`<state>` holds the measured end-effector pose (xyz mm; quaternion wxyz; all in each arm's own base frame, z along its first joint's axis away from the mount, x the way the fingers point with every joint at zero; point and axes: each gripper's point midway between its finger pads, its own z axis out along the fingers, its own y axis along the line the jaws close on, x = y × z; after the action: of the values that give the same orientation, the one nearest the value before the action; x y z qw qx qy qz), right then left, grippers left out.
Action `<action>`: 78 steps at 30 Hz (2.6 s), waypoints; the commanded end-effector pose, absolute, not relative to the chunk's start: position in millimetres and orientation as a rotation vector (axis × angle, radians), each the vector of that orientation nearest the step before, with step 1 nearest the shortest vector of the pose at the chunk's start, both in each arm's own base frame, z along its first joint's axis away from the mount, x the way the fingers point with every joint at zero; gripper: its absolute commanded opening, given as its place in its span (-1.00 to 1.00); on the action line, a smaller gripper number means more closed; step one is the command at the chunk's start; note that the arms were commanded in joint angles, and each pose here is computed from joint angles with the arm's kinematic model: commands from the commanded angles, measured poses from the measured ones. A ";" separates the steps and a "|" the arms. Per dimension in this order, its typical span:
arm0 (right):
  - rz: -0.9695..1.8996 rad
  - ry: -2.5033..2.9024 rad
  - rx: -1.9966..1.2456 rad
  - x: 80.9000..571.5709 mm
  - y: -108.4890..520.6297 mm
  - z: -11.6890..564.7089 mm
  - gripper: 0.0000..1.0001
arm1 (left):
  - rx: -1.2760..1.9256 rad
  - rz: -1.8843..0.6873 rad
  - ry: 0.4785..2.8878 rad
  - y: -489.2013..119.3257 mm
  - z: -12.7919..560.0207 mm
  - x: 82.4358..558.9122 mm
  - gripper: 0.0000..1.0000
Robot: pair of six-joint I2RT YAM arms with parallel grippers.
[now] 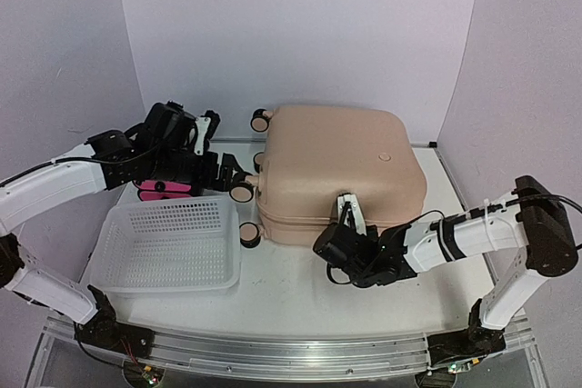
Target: Open, take out, and arrange the luggage
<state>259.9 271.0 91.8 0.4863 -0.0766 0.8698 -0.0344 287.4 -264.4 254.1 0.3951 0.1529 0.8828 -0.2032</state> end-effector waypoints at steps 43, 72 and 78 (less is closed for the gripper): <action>0.277 2.085 -0.160 254.8 260.4 123.9 -0.49 | 0.525 -0.801 2.194 -301.4 260.8 266.8 0.56; 0.075 2.024 -0.053 283.0 267.7 126.7 -1.00 | 0.496 -0.817 2.192 -296.3 258.4 264.0 0.67; -0.065 2.083 -0.207 268.0 237.4 119.8 -1.00 | 0.551 -0.828 2.195 -301.6 254.3 263.6 0.85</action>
<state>264.9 260.1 95.9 0.4858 -0.0731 0.8710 0.0097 260.0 -294.9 237.9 0.3383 0.1971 0.8688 -0.3031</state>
